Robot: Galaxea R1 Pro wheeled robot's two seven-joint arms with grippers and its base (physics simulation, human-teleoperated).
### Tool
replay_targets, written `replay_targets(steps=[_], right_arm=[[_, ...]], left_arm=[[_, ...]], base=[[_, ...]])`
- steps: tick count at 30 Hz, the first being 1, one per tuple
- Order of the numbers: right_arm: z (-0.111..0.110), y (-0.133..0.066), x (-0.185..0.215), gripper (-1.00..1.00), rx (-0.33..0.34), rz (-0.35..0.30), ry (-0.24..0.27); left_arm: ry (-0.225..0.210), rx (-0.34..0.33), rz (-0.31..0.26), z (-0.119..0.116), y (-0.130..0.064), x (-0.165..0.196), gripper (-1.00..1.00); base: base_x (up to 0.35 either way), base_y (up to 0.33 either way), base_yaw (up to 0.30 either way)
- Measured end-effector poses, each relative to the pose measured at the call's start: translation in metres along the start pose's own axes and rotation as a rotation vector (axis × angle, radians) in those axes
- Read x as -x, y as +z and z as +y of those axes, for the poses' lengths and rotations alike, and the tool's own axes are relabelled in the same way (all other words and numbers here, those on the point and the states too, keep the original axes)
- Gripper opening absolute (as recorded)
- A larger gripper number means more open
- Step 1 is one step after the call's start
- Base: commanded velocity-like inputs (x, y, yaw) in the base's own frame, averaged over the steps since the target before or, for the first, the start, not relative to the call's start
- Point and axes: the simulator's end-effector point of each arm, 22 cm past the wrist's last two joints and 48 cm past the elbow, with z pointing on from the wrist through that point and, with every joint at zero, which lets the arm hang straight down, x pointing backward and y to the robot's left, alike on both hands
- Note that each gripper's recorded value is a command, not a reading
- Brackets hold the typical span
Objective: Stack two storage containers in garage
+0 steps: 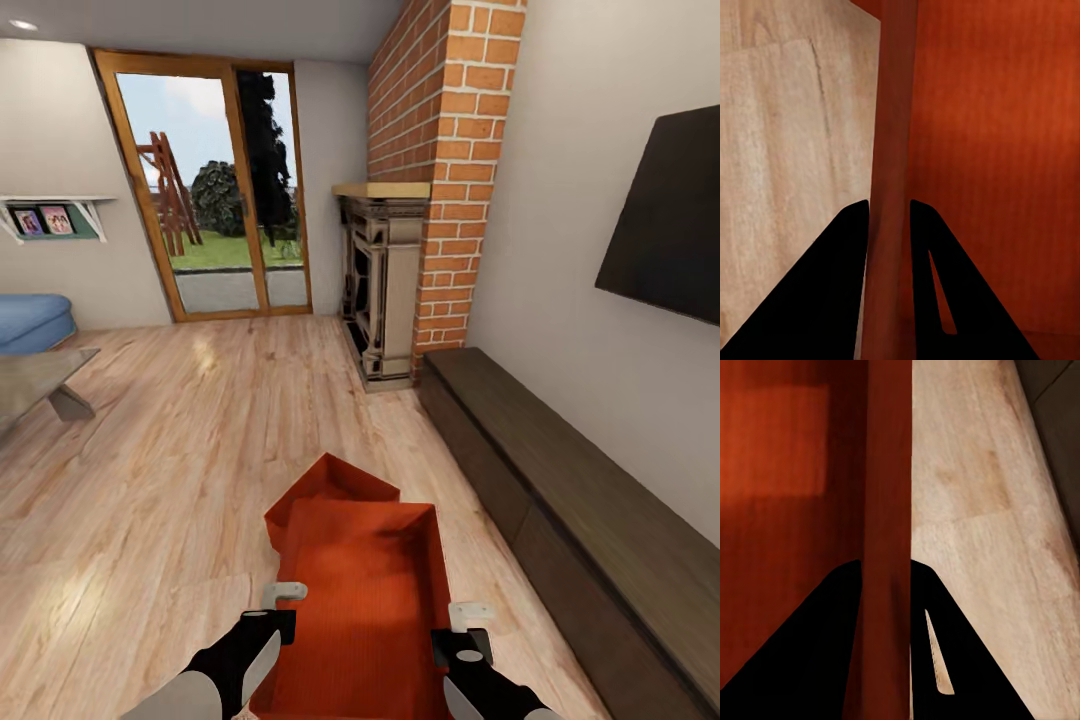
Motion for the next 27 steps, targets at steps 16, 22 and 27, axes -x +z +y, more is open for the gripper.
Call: replay_targets(steps=[16, 22, 27], right_arm=[[0.0, 0.0, -0.0002, -1.0, 0.0, 0.0, -0.001], [-0.0001, 0.0, -0.0001, -1.0, 0.0, 0.0, -0.001], [0.0, 0.0, -0.0001, -1.0, 0.0, 0.0, -0.001]], left_arm=[[-0.001, 0.0, 0.0, 0.0, 0.0001, -0.0004, -1.0], [-0.001, 0.0, 0.0, -0.0001, 0.0001, -0.0004, -1.0], [-0.001, 0.0, 0.0, 0.0, 0.0001, -0.0004, -1.0]], base=[[0.0, 0.0, 0.3], [0.0, 0.0, 0.3], [0.0, 0.0, 0.3]])
